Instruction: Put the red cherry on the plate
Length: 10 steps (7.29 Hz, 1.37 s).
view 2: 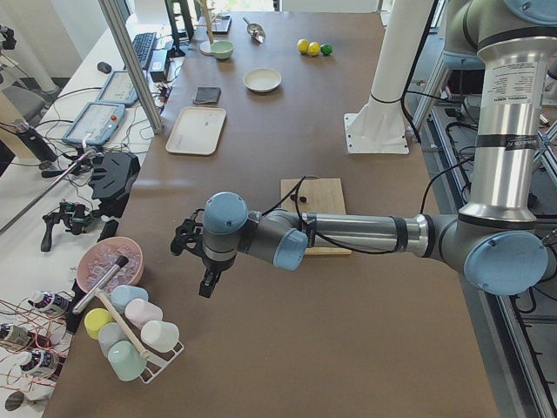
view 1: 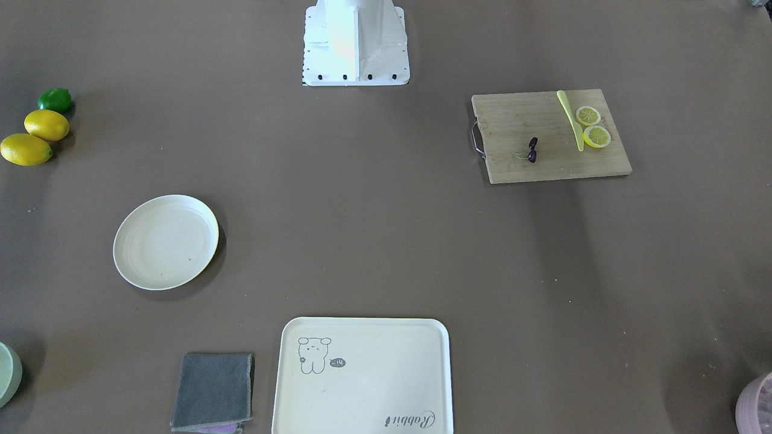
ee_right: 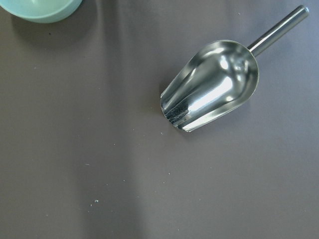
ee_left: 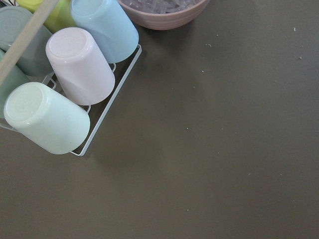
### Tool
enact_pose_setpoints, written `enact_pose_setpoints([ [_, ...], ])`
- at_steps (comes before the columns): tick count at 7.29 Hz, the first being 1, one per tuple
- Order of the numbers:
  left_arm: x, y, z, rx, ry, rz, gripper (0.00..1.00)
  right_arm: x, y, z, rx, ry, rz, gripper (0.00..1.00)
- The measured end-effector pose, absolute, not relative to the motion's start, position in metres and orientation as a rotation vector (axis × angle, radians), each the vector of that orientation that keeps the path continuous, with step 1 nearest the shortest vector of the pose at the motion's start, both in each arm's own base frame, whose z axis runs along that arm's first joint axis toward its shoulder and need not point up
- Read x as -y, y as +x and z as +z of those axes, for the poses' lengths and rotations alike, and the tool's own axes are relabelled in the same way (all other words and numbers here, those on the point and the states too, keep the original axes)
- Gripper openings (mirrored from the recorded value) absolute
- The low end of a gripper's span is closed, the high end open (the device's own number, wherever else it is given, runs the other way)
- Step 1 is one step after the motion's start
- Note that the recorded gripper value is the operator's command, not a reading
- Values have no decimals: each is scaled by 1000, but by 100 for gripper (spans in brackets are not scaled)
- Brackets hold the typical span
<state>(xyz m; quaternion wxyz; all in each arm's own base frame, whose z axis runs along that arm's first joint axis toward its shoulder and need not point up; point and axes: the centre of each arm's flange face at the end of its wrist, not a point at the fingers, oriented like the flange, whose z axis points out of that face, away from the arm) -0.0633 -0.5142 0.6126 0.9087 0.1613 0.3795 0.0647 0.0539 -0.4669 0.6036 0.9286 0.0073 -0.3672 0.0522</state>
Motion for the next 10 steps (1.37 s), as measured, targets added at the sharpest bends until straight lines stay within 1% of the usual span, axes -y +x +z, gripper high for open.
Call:
enact_pose_setpoints([
  [3, 506, -63, 620, -784, 324, 130, 98, 471, 53, 597, 757, 26, 101, 100],
  [10, 505, -63, 621, -783, 319, 127, 98, 474, 53, 592, 758, 39, 94, 100],
])
